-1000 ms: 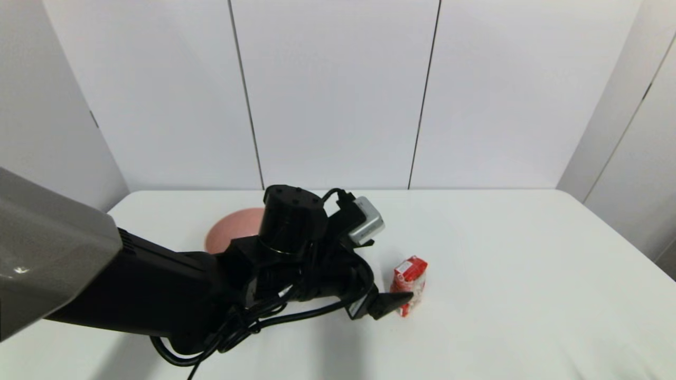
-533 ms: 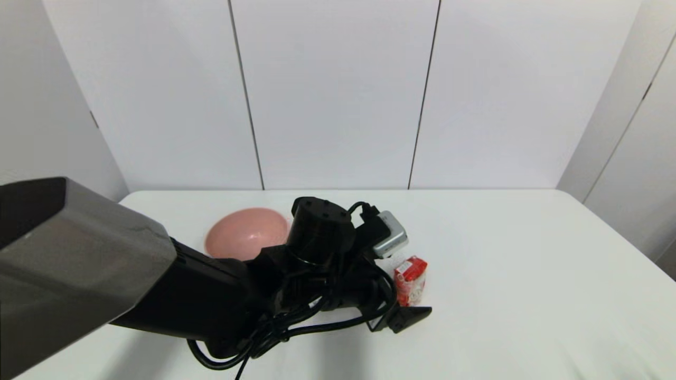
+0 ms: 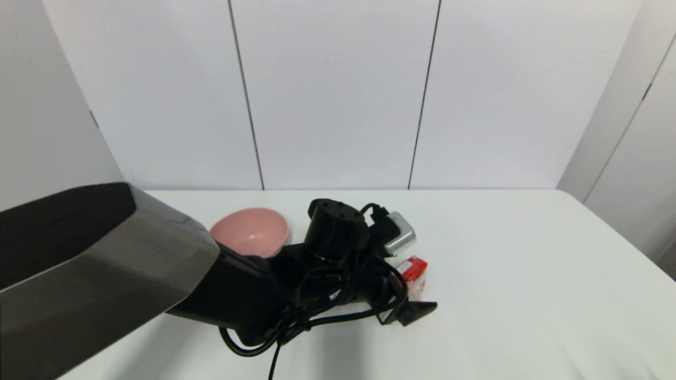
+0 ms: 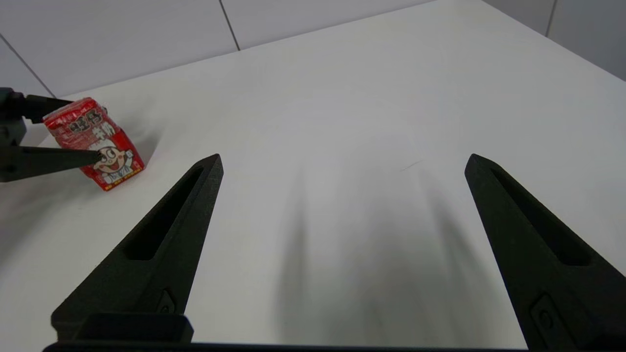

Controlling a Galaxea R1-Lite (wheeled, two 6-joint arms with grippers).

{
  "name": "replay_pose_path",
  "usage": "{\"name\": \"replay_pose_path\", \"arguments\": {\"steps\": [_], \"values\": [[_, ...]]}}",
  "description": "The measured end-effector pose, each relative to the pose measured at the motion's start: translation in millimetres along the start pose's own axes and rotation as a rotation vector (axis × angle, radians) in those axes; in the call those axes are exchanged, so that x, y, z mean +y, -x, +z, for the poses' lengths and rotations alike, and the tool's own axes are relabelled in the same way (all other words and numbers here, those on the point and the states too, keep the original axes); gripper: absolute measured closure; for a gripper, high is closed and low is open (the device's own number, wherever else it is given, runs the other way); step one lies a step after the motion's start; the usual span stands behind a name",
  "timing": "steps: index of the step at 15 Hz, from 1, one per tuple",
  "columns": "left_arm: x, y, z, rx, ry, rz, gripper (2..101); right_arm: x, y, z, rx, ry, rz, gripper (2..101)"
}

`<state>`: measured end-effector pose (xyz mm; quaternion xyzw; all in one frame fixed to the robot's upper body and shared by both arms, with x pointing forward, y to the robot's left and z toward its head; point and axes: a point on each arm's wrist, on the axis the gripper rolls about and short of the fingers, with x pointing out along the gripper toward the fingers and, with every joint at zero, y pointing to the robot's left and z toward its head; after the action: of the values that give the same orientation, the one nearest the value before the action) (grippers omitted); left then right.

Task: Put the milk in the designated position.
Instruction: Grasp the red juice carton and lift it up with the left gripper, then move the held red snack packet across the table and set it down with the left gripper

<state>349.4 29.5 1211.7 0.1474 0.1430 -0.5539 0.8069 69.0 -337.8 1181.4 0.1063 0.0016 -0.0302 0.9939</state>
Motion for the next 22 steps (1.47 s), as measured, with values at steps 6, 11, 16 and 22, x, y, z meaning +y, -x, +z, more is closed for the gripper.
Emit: {"name": "replay_pose_path", "arguments": {"steps": [6,11,16,22], "values": [[1.6,-7.8,-6.2,0.018,0.011,-0.003,54.7,0.0,0.0,0.0,-0.001,0.000,0.000,4.3],[2.1,-7.1,-5.2,0.015,0.019,0.000,80.7,0.0,0.0,0.0,0.000,0.000,0.000,4.3],[11.5,0.9,31.5,-0.088,0.012,0.062,80.7,0.0,0.0,0.0,0.000,0.000,0.000,4.3],[91.3,52.7,87.7,-0.272,-0.080,0.428,80.7,0.0,0.0,0.0,0.000,0.000,0.000,4.3]]}}
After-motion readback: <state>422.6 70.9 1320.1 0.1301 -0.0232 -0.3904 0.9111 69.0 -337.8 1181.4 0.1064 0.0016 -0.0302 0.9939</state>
